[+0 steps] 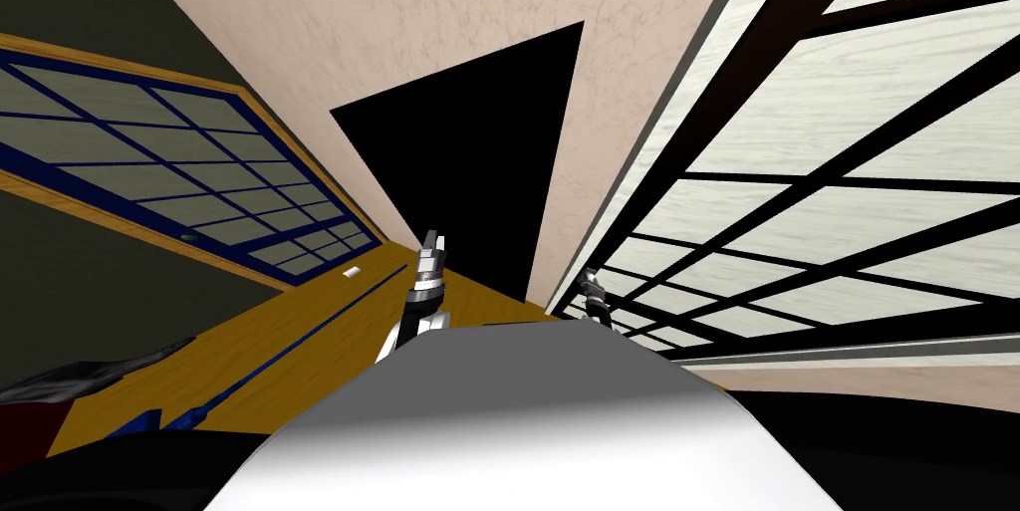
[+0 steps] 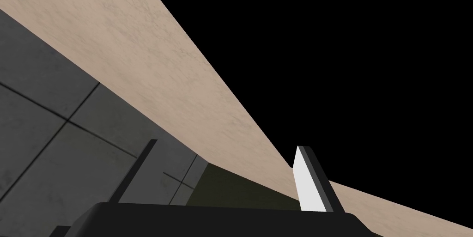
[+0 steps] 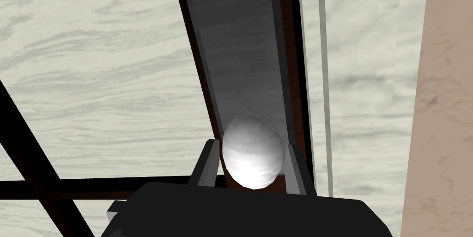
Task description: Pull the door open
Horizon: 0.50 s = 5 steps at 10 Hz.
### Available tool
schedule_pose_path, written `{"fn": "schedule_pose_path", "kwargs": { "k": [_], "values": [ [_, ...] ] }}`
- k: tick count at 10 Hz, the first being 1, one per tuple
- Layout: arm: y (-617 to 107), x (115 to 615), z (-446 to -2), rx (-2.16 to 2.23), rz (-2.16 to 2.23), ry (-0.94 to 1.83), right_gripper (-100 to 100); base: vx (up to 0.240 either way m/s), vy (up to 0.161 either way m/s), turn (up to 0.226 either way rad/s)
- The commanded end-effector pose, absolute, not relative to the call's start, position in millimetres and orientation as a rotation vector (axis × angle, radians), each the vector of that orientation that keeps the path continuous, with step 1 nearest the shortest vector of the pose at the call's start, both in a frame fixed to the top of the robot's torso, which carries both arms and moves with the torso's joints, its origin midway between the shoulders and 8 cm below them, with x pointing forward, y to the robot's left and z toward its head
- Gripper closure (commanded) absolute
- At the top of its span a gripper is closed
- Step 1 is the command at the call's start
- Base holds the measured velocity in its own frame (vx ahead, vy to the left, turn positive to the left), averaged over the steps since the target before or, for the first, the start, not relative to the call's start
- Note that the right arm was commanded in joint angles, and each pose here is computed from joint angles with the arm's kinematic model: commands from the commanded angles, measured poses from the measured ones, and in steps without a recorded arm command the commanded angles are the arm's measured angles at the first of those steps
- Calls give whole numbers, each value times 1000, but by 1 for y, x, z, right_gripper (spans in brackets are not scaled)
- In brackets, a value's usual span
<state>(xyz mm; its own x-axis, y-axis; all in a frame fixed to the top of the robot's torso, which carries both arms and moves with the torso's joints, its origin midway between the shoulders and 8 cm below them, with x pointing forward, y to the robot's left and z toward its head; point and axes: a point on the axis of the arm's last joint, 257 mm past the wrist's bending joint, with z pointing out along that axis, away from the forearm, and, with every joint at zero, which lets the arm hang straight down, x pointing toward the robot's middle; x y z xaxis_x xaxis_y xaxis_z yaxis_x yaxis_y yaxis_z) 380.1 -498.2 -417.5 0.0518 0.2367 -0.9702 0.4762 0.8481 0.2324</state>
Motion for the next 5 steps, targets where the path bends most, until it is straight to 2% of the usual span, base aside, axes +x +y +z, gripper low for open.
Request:
{"fn": "schedule_pose_path", "kwargs": {
  "k": [1,5],
  "values": [
    [-506,370,-426,610,-216,1550,100,-4,5,2],
    [-514,357,-442,688,-220,1572,100,2,0,6]
  ]
}}
